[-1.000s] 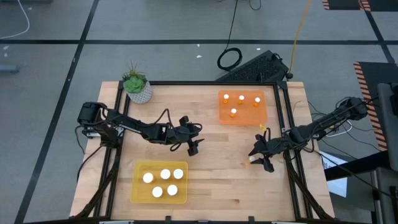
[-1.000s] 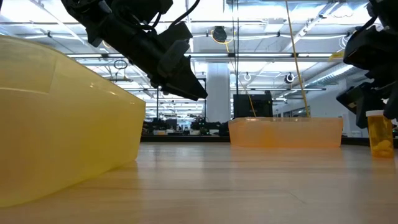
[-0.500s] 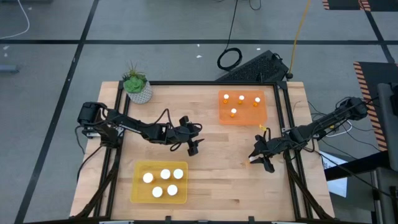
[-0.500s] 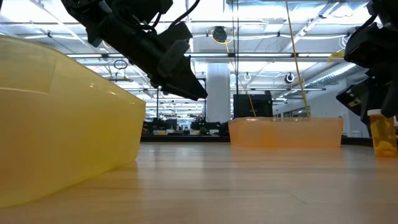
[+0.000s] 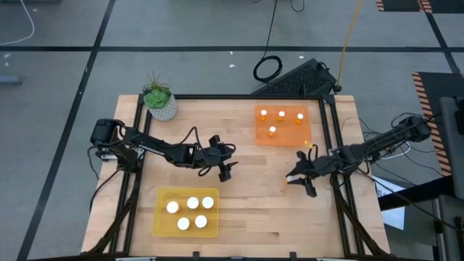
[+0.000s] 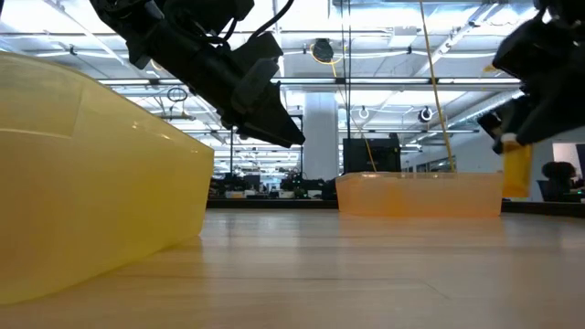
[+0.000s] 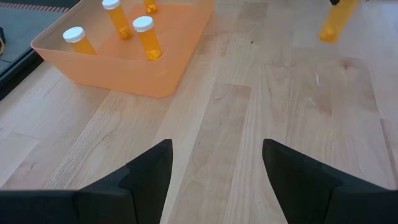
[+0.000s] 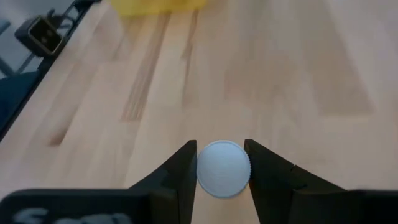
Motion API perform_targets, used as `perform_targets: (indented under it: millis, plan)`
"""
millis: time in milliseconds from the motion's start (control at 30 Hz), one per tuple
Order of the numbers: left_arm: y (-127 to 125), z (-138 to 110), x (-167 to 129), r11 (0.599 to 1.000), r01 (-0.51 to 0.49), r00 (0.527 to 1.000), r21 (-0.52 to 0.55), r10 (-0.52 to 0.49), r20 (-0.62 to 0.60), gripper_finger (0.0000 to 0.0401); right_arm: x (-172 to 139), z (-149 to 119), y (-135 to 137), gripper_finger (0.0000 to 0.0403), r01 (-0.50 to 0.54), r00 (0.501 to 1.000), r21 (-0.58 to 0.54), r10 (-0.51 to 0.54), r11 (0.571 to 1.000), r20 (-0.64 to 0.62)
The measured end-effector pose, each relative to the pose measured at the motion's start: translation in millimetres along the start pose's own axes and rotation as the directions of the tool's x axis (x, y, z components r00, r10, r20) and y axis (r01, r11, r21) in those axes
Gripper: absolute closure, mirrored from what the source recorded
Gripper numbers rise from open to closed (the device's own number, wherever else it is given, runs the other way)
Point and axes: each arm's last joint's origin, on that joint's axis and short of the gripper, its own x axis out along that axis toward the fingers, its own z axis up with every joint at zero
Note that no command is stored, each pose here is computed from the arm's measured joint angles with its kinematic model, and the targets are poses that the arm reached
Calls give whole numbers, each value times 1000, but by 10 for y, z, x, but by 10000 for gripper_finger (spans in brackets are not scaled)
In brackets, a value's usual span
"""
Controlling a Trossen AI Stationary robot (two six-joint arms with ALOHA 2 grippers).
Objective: Pick and place medicine bottles into bin by pill shape (circle, oval)
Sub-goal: Put the small pill bottle into the orange bin
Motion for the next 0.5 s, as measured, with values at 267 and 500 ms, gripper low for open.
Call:
perform_targets:
  millis: [267, 500]
  plan:
    - [0, 0, 0, 1000, 0, 1000, 14, 0, 0, 151, -88, 303, -127, 286, 101, 990, -60, -94, 993, 106]
    - [0, 0, 0, 1000, 0, 1000, 19, 0, 0, 151, -210, 509, -378, 285, 256, 957, 16, -256, 966, 133]
